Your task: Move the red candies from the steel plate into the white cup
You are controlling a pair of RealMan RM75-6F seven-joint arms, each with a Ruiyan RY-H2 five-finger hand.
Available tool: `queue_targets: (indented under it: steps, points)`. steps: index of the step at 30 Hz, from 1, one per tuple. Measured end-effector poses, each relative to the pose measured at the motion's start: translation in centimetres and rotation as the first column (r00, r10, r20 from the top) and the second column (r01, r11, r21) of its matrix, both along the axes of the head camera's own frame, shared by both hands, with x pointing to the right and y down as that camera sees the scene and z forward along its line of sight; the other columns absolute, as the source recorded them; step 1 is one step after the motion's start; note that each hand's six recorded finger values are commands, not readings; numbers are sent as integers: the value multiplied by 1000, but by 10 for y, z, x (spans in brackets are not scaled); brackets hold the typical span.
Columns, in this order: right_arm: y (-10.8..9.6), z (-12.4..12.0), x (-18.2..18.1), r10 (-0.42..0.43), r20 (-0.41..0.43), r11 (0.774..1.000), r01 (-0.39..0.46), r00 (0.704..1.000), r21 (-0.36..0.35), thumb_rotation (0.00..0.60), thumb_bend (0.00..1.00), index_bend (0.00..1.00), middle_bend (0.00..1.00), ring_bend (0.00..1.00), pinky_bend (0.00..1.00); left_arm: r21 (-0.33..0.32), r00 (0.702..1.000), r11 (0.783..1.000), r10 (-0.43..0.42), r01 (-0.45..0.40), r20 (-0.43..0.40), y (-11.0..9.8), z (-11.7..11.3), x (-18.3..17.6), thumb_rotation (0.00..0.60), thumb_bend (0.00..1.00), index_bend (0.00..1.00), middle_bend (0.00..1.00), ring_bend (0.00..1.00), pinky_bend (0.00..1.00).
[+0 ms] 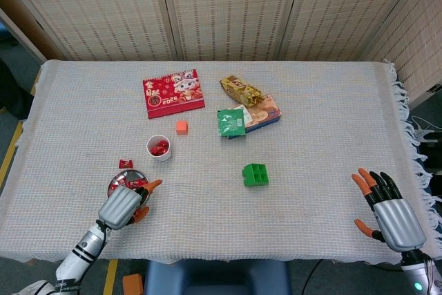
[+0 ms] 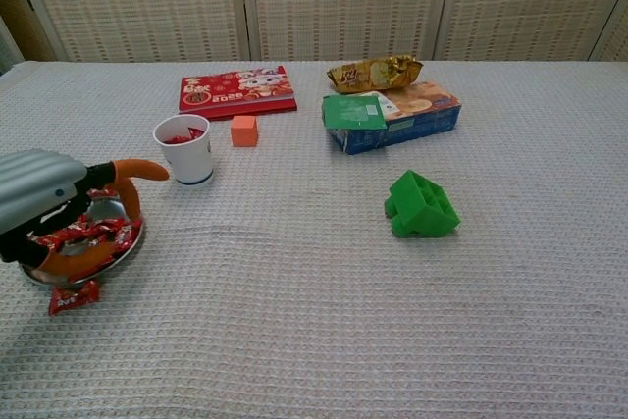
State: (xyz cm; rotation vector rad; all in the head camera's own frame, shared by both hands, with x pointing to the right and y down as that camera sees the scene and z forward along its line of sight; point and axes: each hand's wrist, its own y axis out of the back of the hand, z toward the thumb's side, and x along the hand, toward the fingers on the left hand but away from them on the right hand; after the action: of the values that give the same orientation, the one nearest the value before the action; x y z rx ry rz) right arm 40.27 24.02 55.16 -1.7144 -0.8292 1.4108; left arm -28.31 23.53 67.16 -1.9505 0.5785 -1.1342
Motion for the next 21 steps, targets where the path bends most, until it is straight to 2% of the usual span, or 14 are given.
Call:
queue_targets:
  steps: [5,10,16,21]
  points:
    - [1,-1,2,1,0,1000,-1,1000,0,600,125,0,0,0,0,-22,997,997,68,-68,38,11,10,10,600,501,9,295,841,1000]
    - [2,-3,3,4,1,1000,-4,1000,4,600,125,0,0,0,0,-37,984,990,138,-135,109,17,21,18,600,503,0,247,850,1000]
    - [2,-6,6,14,-7,1000,-14,1000,16,600,125,0,0,0,0,-71,975,989,142,-132,170,16,33,11,600,504,0,270,849,1000]
    - [2,-5,5,12,-7,1000,-12,1000,14,600,125,0,0,0,0,-61,968,989,143,-134,207,13,35,6,600,503,0,284,850,1000]
